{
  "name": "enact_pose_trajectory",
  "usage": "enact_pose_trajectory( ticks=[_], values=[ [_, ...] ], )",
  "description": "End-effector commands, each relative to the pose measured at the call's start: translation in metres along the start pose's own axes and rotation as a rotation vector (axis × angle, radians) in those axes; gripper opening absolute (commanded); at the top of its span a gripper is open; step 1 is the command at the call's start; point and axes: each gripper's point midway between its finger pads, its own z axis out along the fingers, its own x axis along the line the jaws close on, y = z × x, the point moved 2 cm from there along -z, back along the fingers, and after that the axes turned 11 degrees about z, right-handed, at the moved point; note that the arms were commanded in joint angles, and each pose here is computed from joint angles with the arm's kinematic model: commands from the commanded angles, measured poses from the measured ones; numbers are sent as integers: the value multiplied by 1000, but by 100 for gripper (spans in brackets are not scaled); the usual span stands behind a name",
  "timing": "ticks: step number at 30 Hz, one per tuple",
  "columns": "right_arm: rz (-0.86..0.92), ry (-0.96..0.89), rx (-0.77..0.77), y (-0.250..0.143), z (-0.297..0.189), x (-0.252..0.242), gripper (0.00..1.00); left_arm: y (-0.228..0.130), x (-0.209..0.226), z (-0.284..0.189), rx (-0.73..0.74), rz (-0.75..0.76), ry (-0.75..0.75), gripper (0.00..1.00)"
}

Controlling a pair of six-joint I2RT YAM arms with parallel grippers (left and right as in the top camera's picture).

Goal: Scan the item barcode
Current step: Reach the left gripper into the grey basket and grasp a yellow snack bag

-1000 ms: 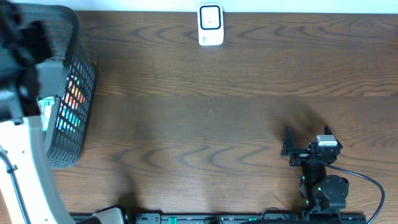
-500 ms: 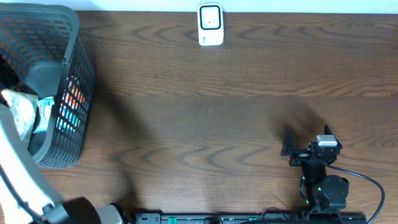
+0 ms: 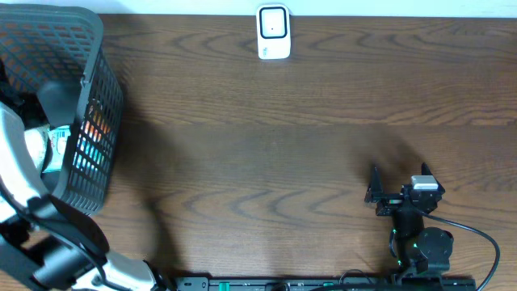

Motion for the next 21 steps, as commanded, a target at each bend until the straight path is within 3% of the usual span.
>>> enact_pose_trajectory(
  ticks=[1,6,12,21],
  values=[
    [14,-4,4,-1,0,-1,99,-14,0,42,95,4,-24,87],
    [14,-4,4,-1,0,-1,99,-19,2,68,119,-15,-29,88],
    [14,-4,3,-1,0,-1,99,-2,-22,89,35,-32,-166,88],
    [14,-4,3,-1,0,-1,99,-1,-26,113,37,-34,-159,88]
  ],
)
